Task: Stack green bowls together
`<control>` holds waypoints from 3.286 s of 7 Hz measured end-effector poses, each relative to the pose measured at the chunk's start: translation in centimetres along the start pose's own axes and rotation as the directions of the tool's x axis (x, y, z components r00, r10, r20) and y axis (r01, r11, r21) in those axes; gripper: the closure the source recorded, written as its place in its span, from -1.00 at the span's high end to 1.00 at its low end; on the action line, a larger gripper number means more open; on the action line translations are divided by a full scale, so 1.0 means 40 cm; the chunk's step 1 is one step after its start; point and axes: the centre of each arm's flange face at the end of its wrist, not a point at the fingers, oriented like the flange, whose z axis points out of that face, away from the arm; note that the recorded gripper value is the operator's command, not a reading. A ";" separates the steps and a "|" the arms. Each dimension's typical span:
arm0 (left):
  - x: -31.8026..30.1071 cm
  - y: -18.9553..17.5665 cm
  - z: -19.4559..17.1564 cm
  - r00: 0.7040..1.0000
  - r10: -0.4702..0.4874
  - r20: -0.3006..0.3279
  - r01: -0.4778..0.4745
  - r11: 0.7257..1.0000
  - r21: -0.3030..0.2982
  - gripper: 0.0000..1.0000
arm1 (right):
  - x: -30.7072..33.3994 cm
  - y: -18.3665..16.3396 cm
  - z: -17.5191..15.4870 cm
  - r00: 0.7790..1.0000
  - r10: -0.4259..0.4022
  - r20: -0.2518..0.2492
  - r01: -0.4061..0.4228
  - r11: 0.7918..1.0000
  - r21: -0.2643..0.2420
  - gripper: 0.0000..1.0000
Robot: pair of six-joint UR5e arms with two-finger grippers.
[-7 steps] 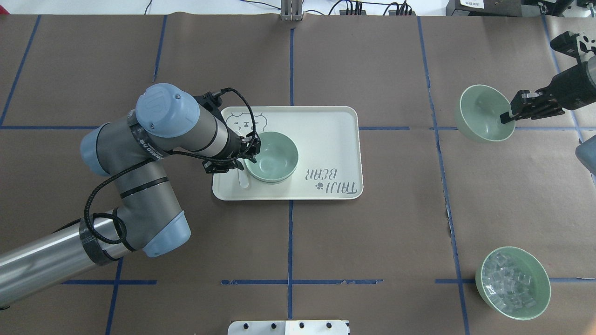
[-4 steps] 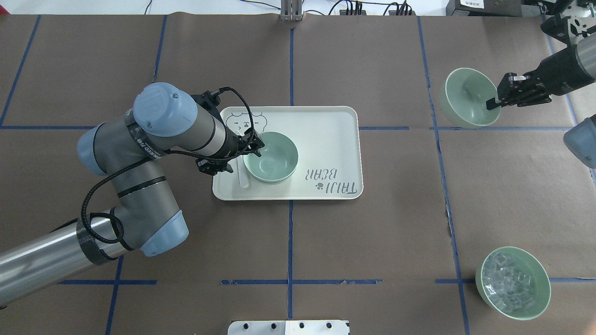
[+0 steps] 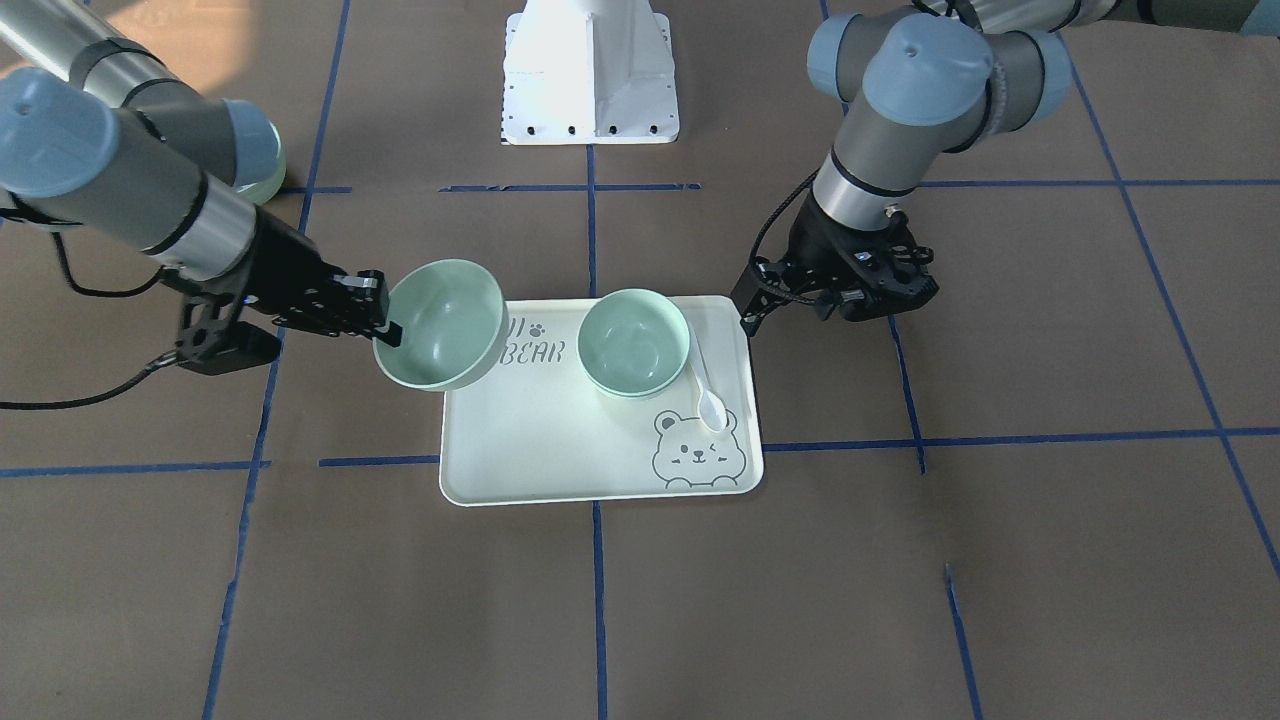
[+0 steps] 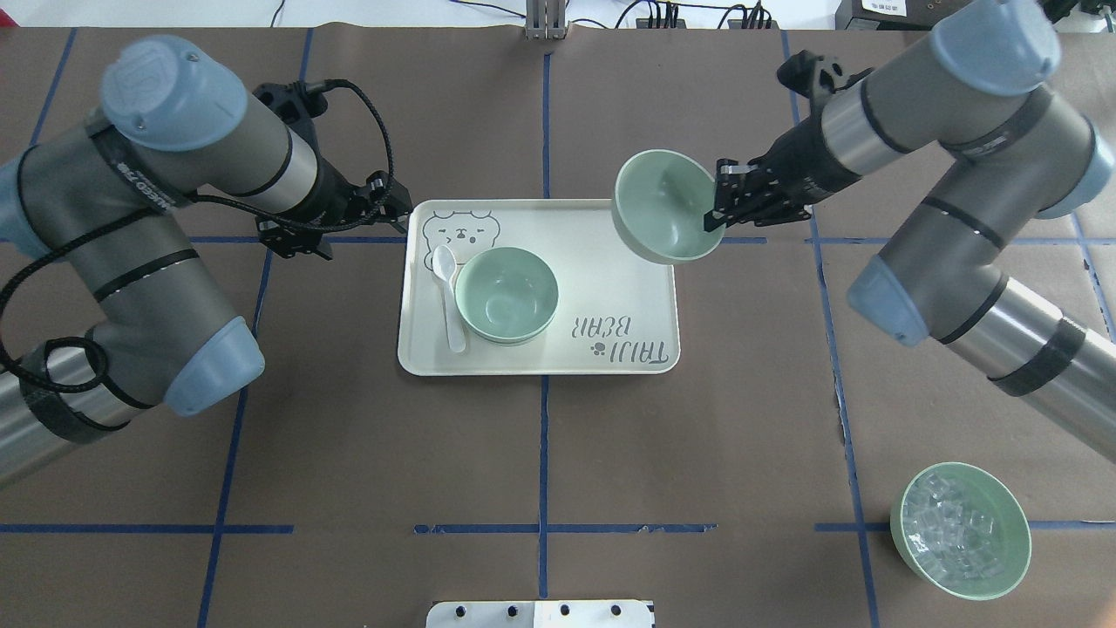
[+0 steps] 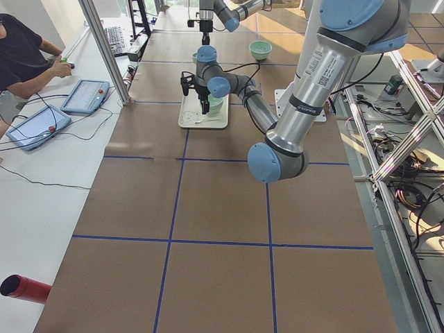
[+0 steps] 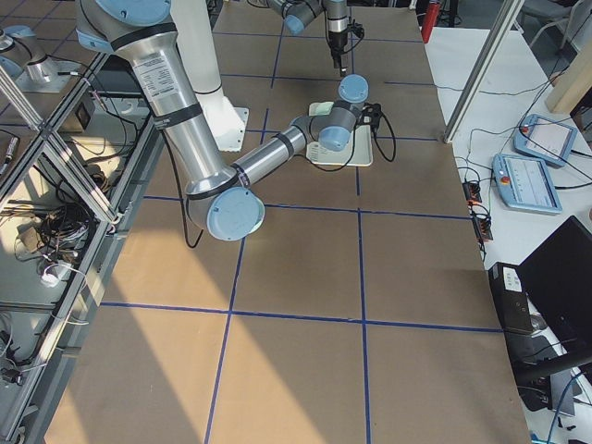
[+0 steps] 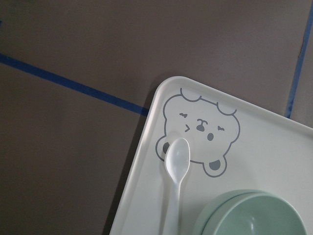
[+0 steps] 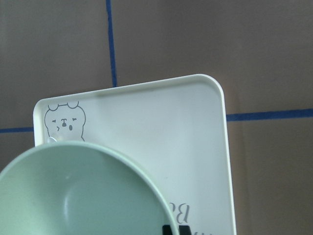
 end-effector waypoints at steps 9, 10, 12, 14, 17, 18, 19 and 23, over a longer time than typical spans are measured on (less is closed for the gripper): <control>-0.309 -0.162 -0.110 0.980 0.177 0.092 -0.181 0.983 0.041 1.00 | -0.290 0.120 0.295 0.992 -0.034 -0.118 0.036 0.999 0.013 0.99; -0.310 -0.163 -0.110 0.980 0.177 0.093 -0.181 0.983 0.041 1.00 | -0.291 0.118 0.296 0.993 -0.035 -0.117 0.037 0.999 0.018 1.00; -0.312 -0.164 -0.106 0.980 0.176 0.094 -0.180 0.983 0.041 1.00 | -0.292 0.115 0.295 0.994 -0.010 -0.113 0.013 0.999 0.033 1.00; -0.315 -0.163 -0.105 0.980 0.179 0.092 -0.182 0.983 0.036 1.00 | -0.269 0.078 0.266 0.993 0.013 -0.119 -0.007 0.998 0.055 1.00; -0.420 -0.207 -0.149 0.965 0.249 0.084 -0.249 0.968 -0.004 1.00 | 0.001 -0.028 0.113 0.981 -0.054 -0.188 0.073 0.993 0.095 1.00; -0.501 -0.234 -0.175 0.954 0.289 0.084 -0.288 0.957 -0.021 1.00 | 0.129 -0.067 0.034 0.972 -0.103 -0.211 0.121 0.990 0.074 1.00; -0.597 -0.259 -0.200 0.940 0.331 0.086 -0.328 0.944 -0.039 1.00 | 0.258 -0.101 -0.042 0.963 -0.142 -0.228 0.156 0.987 0.048 1.00; -1.008 -0.320 -0.274 0.885 0.444 0.139 -0.435 0.896 -0.089 1.00 | 0.836 -0.120 -0.361 0.893 -0.312 -0.323 0.321 0.947 -0.028 1.00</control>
